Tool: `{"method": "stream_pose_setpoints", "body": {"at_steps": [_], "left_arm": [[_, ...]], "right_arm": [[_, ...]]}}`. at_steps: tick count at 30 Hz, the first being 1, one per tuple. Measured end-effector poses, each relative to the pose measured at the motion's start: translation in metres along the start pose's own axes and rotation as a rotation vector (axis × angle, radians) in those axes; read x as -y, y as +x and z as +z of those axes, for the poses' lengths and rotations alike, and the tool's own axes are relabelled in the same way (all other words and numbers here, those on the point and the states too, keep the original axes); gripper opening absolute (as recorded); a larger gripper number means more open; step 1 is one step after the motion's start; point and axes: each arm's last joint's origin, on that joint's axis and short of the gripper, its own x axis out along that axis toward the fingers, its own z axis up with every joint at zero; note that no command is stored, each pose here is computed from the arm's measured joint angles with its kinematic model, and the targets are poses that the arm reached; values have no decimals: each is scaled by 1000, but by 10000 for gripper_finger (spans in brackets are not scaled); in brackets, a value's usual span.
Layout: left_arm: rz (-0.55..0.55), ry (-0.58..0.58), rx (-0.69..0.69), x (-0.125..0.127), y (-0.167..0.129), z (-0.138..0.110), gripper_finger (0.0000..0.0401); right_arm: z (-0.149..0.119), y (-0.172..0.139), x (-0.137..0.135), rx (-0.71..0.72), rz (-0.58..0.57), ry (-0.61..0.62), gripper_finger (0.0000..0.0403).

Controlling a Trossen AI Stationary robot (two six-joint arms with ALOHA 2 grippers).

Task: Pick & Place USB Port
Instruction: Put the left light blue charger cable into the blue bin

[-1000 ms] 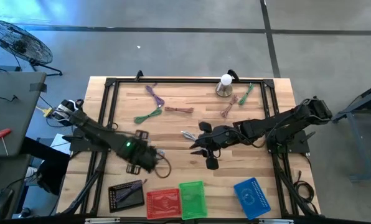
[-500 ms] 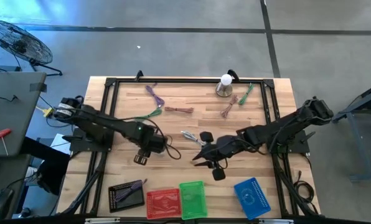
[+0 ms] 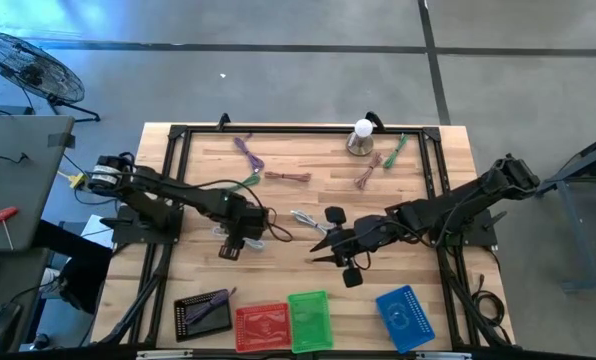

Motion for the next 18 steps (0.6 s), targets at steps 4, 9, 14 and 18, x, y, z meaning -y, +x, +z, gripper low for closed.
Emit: {"method": "stream_pose_setpoints", "body": {"at_steps": [4, 9, 14, 18], "left_arm": [[-2, -2, -2, -1, 6, -5, 170], [0, 5, -1, -1, 17, -13, 170], [66, 0, 18, -2, 23, -17, 161], [125, -34, 21, -4, 23, -16, 82]], "right_arm": [[0, 0, 0, 1, 1, 0, 94], [0, 0, 0, -1, 1, 0, 94], [0, 0, 0, -1, 0, 0, 94], [0, 0, 0, -1, 0, -3, 94]]}}
